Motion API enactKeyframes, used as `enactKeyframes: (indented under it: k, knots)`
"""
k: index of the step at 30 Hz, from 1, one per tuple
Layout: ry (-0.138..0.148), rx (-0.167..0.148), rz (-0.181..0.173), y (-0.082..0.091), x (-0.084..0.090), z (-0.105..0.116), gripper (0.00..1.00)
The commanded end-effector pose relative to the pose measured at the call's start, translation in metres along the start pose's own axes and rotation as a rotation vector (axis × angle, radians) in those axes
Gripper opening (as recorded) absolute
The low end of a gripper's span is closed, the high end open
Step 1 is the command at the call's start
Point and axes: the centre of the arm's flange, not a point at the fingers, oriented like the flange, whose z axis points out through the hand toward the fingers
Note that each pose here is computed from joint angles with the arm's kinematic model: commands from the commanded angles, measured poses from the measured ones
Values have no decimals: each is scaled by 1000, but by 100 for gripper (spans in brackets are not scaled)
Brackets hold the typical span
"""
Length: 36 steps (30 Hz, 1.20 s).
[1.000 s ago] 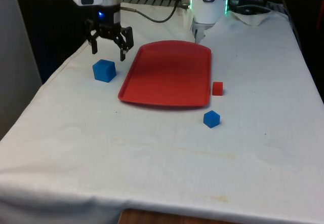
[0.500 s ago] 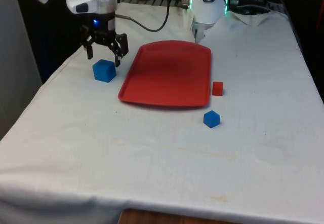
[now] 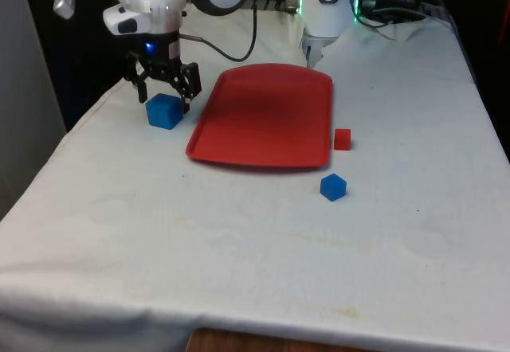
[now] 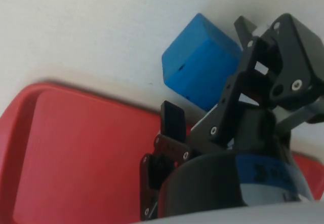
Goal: Pick up the largest block and place it onto the tray.
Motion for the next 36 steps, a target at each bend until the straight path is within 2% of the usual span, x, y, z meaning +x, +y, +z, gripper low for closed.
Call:
enactKeyframes:
  k: [1,5,7,8,11,12,13,14,31,36]
  knots:
    - [2,4,-1,1,1,0,100]
    - [1,1,0,1,0,0,98]
    - [0,0,1,0,0,0,80]
    - [1,1,-1,0,0,0,80]
    - [0,0,0,0,0,0,44]
    - [0,0,0,0,0,0,17]
    - [0,0,0,0,0,0,6]
    - [1,0,0,0,0,-1,0]
    - [-1,0,1,0,0,-1,1]
    - [6,3,12,3,-1,-10,1]
